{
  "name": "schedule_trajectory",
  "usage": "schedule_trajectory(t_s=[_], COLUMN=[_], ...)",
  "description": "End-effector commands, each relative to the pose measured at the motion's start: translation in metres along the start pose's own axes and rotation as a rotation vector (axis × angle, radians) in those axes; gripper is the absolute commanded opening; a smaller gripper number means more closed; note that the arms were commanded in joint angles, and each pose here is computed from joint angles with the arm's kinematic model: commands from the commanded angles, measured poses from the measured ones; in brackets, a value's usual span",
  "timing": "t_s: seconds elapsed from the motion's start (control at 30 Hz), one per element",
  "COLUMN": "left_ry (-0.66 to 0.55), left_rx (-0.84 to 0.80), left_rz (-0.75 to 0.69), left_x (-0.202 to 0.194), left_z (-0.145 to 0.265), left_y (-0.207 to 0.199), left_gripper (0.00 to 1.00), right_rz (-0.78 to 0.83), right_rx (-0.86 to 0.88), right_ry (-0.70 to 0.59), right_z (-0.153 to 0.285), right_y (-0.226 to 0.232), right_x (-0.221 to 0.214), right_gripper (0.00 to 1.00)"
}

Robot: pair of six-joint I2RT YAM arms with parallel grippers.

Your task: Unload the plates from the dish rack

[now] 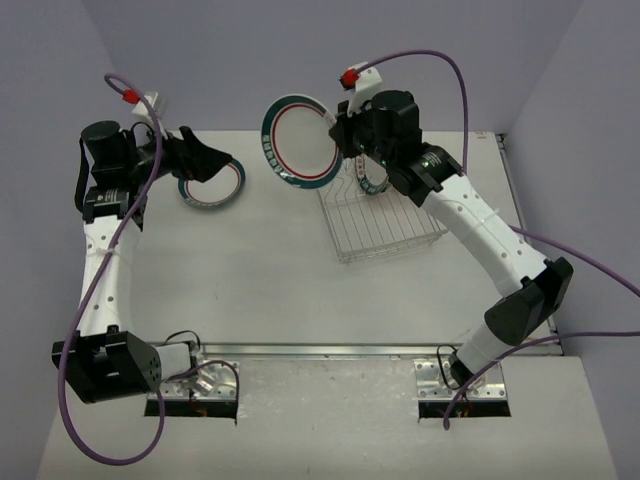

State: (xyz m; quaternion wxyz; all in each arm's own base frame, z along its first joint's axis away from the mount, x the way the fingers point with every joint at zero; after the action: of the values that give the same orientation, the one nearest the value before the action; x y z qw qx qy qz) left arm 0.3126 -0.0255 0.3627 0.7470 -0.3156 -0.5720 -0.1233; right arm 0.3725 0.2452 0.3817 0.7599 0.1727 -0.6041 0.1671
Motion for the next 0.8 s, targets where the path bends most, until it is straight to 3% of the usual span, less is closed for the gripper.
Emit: schedule_trajectory(t_s=[0.0, 0.23, 0.33, 0.43, 0.6, 0.67, 0.73, 0.77], left_ry=[0.037, 0.118, 0.146, 0.164, 0.191, 0.197, 0.184, 0.184], left_rx=[-0.130, -0.085, -0.073, -0.077, -0.099, -0.104, -0.087, -0.068], left_rz=[0.006, -0.002, 0.006, 0.011, 0.045, 0.068, 0.076, 0.081], left_x=[-0.012, -0.034, -0.042, -0.047, -0.054, -0.058, -0.058, -0.059], left_z=[-0.006, -0.025, -0.031, -0.035, -0.040, -0.042, -0.043, -0.044], left_y=[-0.019, -0.020, -0.017, -0.015, -0.013, -0.012, -0.009, -0.006], left_gripper=[0.91, 0.88, 0.81, 0.56, 0.05, 0.00, 0.00, 0.00], right_rz=[-0.124, -0.148, -0.148, -0.149, -0.152, -0.144, -0.126, -0.125], right_rx=[0.343, 0.461, 0.500, 0.515, 0.478, 0.413, 0.335, 0.307], right_ry=[0.049, 0.095, 0.108, 0.119, 0.127, 0.125, 0.123, 0.125], right_z=[0.014, 0.017, 0.020, 0.019, 0.013, 0.006, 0.000, -0.003], right_y=[0.046, 0.060, 0.065, 0.066, 0.063, 0.056, 0.048, 0.044], right_x=[-0.004, -0.014, -0.019, -0.023, -0.027, -0.029, -0.033, -0.035], right_gripper=[0.00, 0.00, 0.00, 0.00, 0.03, 0.20, 0.52, 0.64])
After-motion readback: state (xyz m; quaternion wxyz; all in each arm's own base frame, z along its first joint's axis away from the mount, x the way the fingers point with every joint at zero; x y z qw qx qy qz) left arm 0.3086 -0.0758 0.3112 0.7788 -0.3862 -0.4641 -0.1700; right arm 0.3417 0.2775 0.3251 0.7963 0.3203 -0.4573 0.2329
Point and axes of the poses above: each gripper's point midway between its finger pads, its own z axis back along the fingers, its own y axis along the line the jaws close on, x = y × z, the point moved 6 cm from there along z, back along the fingers, and after that the axes turned 3 degrees about -z, right-handed, at the moved point
